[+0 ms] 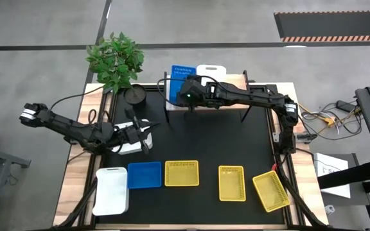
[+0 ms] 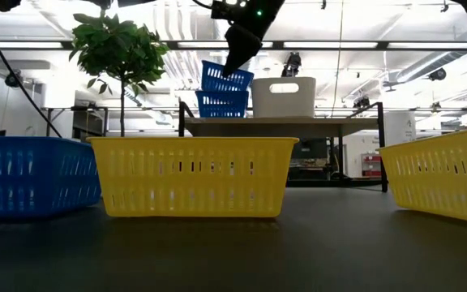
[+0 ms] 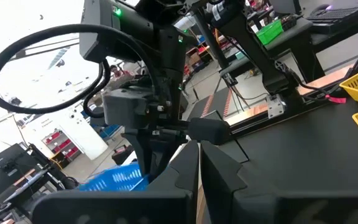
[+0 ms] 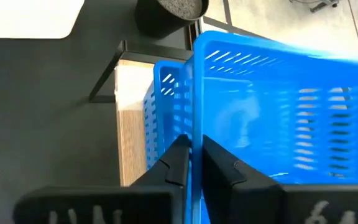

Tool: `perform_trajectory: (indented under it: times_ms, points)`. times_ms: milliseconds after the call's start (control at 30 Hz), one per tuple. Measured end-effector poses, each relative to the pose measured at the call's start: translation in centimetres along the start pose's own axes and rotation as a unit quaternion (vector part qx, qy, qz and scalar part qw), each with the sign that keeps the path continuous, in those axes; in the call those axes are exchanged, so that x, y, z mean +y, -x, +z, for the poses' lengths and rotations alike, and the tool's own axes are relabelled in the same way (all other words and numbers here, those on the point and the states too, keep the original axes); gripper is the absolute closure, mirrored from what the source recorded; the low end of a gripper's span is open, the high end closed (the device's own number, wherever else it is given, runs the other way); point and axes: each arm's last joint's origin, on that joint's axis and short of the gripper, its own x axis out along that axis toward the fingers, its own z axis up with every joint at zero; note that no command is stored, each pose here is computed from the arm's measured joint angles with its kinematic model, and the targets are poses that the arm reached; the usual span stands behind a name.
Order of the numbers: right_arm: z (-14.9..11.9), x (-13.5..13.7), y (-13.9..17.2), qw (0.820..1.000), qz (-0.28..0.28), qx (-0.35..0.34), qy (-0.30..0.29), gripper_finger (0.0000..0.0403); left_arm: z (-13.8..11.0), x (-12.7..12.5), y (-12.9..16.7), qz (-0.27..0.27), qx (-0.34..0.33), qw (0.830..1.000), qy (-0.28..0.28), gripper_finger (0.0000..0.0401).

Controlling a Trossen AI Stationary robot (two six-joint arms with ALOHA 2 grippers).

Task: Stack baskets on shelf by color
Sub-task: Stack the top blue bin on the other blue bin on the shelf, then put the left yellow bin on the shelf

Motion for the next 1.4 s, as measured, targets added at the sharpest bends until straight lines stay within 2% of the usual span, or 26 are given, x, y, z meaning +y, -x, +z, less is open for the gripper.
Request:
perform_trajectory:
  times_ms: [300, 467, 633, 933, 1067, 1200, 1400]
  points:
    - [0.3, -0.2, 0.1, 1.000, -0.006, -0.013, -0.005, 0.0308, 0.0, 0.0, 0.0, 0.000, 0.000, 1.000, 0.000, 0.0401]
    - [0.7, -0.5, 0.8, 1.000, -0.008, -0.019, -0.006, 0.0295, 0.0, 0.0, 0.0, 0.000, 0.000, 1.000, 0.000, 0.0401]
    - [1.2, -0.5, 2.1, 1.000, -0.003, -0.020, 0.000, 0.0311, 0.0, 0.0, 0.0, 0.000, 0.000, 1.000, 0.000, 0.0401]
    - [0.6, -1.4, 6.1, 0.998, 0.031, 0.053, 0.009, 0.0389, 0.0, 0.0, 0.0, 0.000, 0.000, 1.000, 0.000, 0.0401]
    - [-0.9, -2.6, 6.4, 0.993, 0.037, 0.110, -0.024, 0.0394, 0.0, 0.0, 0.0, 0.000, 0.000, 1.000, 0.000, 0.0401]
    - [-3.0, -3.8, 6.0, 0.981, 0.044, 0.184, -0.051, 0.0394, 0.0, 0.0, 0.0, 0.000, 0.000, 1.000, 0.000, 0.0401]
    - [-4.5, -5.7, 5.0, 0.973, 0.031, 0.212, -0.089, 0.0394, 0.0, 0.0, 0.0, 0.000, 0.000, 1.000, 0.000, 0.0401]
